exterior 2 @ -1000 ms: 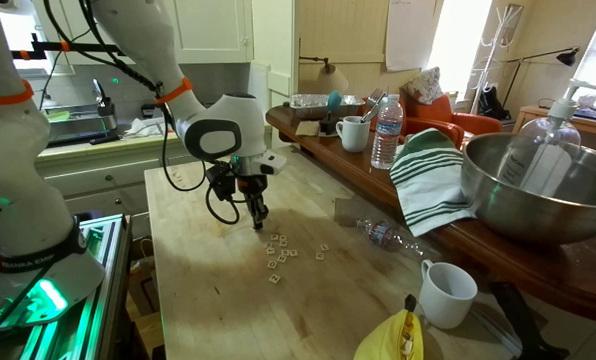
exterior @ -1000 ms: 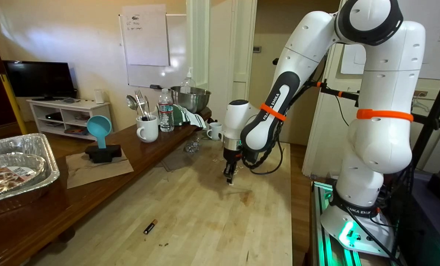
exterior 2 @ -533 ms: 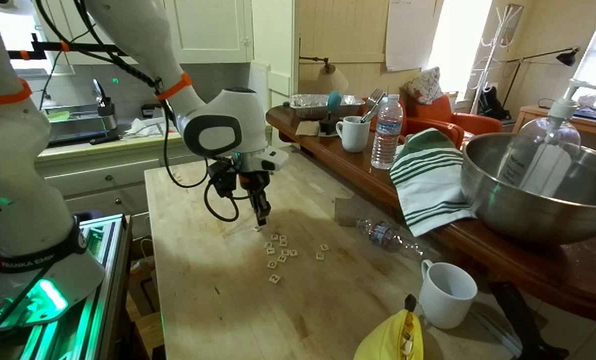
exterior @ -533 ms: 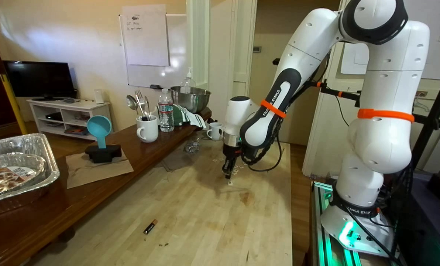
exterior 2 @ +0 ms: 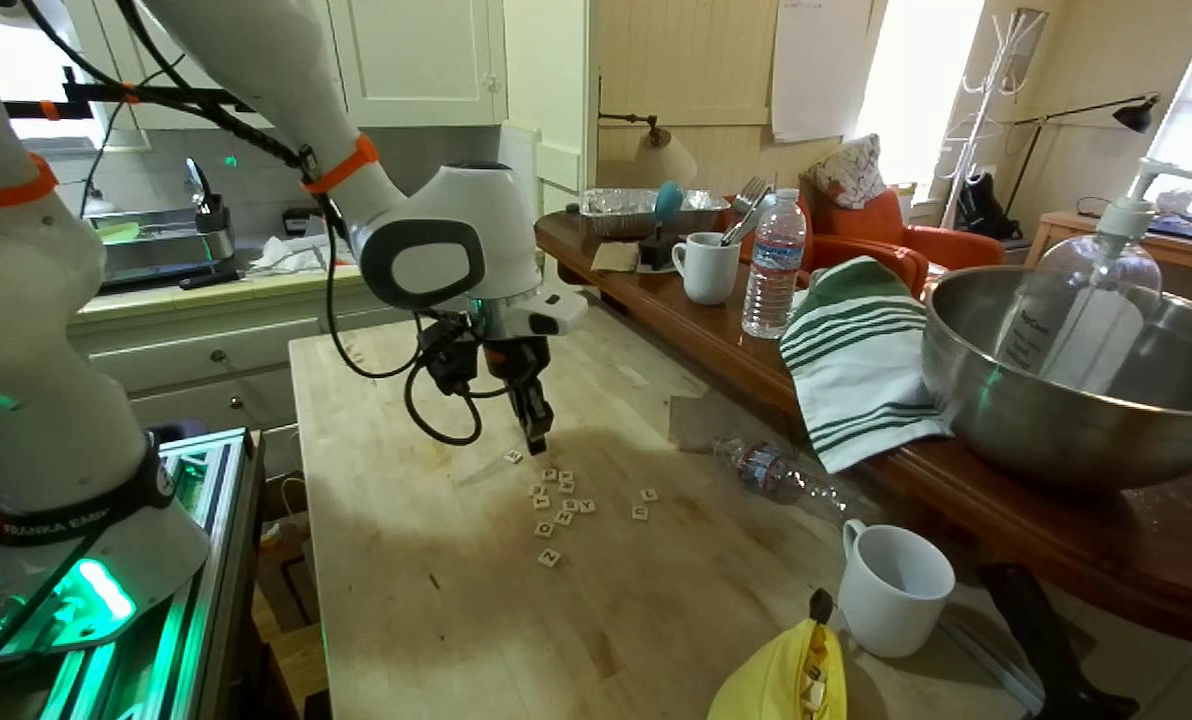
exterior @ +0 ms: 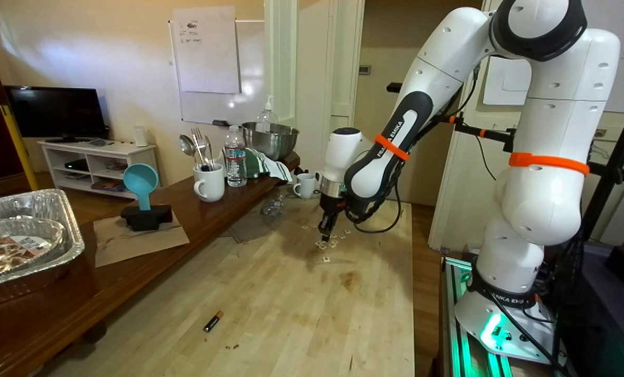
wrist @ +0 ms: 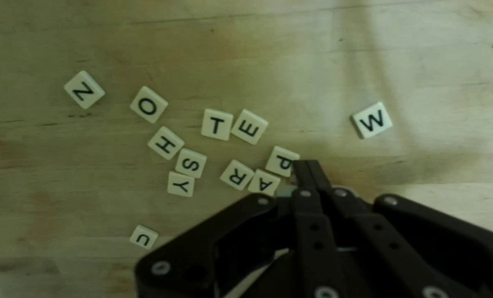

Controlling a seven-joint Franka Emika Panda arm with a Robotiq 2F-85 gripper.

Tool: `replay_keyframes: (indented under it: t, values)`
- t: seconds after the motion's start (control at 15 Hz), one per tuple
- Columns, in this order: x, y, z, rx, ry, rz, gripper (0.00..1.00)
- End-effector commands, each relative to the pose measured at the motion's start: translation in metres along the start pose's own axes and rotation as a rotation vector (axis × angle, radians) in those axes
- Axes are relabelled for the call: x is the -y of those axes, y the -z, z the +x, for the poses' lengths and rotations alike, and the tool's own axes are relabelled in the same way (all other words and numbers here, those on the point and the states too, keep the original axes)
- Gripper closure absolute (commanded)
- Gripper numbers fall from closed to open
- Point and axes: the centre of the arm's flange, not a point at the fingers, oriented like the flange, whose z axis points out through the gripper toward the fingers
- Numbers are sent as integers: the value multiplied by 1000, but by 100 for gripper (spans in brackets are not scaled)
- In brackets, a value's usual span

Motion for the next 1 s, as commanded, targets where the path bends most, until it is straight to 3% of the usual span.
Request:
replay_keyframes:
  t: [0.0,0.4,0.93]
  values:
    - [-32,1,-13,6,53,-53,100]
    - [-76,-17,-22,8,183,-79,100]
    - [-87,-43,-29,6,265,-80,100]
